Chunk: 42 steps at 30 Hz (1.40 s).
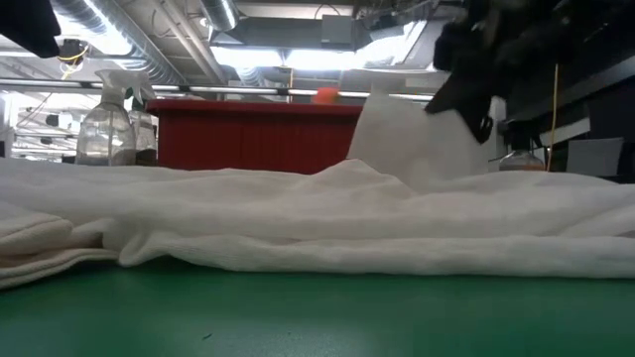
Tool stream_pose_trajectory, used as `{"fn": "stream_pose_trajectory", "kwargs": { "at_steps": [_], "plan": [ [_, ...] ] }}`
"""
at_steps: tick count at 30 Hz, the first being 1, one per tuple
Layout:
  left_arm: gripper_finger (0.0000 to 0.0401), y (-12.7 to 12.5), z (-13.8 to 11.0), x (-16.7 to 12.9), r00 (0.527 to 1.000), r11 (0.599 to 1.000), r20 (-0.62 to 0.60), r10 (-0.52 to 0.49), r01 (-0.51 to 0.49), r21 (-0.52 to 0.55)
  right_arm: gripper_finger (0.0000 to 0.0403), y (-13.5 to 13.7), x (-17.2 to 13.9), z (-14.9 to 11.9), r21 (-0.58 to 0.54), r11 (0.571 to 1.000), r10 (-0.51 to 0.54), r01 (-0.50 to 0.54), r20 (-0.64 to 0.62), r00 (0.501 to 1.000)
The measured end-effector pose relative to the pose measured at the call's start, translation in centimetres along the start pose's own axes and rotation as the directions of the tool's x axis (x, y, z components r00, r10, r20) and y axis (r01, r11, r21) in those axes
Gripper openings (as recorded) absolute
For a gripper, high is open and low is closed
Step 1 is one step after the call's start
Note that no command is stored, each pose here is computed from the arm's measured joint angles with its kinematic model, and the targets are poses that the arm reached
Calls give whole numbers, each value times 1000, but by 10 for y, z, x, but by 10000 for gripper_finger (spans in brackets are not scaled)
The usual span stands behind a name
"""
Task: Fold Laundry from Bin
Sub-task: Fold the white polo shirt
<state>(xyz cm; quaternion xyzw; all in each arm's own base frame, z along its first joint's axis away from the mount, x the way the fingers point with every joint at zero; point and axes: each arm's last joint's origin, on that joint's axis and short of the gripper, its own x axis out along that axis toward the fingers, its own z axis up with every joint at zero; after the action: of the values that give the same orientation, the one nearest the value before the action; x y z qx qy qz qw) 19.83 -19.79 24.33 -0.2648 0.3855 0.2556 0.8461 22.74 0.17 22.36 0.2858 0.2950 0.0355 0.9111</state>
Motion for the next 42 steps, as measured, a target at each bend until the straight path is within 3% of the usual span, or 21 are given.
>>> {"fn": "stream_pose_trajectory", "kwargs": {
  "at_steps": [8, 13, 30, 42],
  "plan": [
    [94, 0, 0, 0, 1000, 1000, 4, 0, 0, 0, 1, 46, 4, -32, -122, 981, 137, -153, -129, 982],
    [94, 0, 1, 0, 1000, 1000, 27, 0, 0, -1, 1, 64, 4, -53, -159, 979, 99, -126, -172, 980],
    [94, -3, 20, 13, 999, 996, 52, 1, 4, -93, 1, 95, 6, -95, -95, 995, 0, -15, -162, 987],
    [94, -18, 43, 34, 991, 997, 108, -81, 82, -1, 1, 93, 23, -115, -112, 992, -75, 50, -230, 970]
  ]
}}
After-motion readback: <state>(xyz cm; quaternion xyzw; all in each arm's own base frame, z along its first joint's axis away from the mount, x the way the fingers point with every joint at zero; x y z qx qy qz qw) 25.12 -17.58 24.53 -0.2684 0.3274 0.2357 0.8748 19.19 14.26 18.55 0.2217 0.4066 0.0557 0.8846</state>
